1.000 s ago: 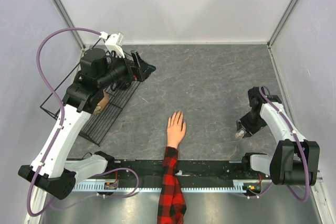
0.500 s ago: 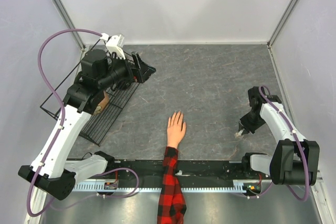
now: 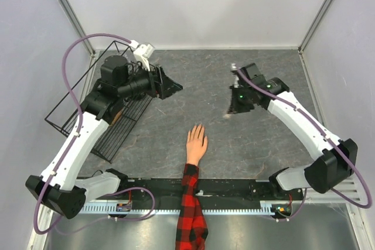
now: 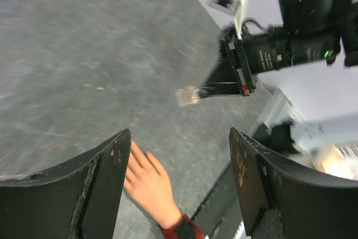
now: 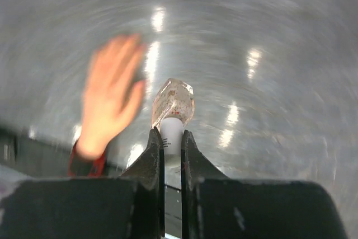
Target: Paint the nails
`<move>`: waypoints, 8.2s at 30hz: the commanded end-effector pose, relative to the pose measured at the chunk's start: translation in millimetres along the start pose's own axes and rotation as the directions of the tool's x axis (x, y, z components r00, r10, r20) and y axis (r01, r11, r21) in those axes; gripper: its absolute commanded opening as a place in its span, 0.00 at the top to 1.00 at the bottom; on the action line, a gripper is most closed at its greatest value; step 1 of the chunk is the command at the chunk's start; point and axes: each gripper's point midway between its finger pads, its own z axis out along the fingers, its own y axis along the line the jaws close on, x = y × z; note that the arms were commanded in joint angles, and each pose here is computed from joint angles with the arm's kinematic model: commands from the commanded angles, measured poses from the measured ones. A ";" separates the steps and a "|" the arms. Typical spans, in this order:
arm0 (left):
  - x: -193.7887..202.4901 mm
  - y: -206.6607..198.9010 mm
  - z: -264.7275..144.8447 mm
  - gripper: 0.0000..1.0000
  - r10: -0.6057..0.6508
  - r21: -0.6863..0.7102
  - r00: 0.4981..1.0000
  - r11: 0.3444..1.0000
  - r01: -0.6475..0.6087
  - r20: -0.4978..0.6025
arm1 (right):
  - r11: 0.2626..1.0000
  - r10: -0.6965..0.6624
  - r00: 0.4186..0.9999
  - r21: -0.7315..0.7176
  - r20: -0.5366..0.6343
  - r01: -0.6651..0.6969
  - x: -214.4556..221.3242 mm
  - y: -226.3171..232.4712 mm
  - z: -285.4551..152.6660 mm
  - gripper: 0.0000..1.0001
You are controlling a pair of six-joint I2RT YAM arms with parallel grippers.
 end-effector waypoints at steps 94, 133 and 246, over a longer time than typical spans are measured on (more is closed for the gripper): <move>-67.5 -42.2 18.0 0.98 0.328 -0.093 0.860 0.944 -0.317 0.392 | 0.875 0.130 0.890 -0.473 0.437 0.104 -143.2 196.0 -174.5 0.29; -8.3 -158.4 -64.0 0.98 0.183 0.653 0.958 0.702 -0.285 0.222 | 0.002 -0.101 0.796 -0.800 0.597 0.600 -11.2 255.0 -275.5 1.00; -43.4 -102.4 -8.6 0.98 0.263 0.326 0.927 0.880 -0.345 0.269 | 0.709 -0.003 0.767 -0.539 0.642 0.455 -120.4 239.7 -211.8 1.00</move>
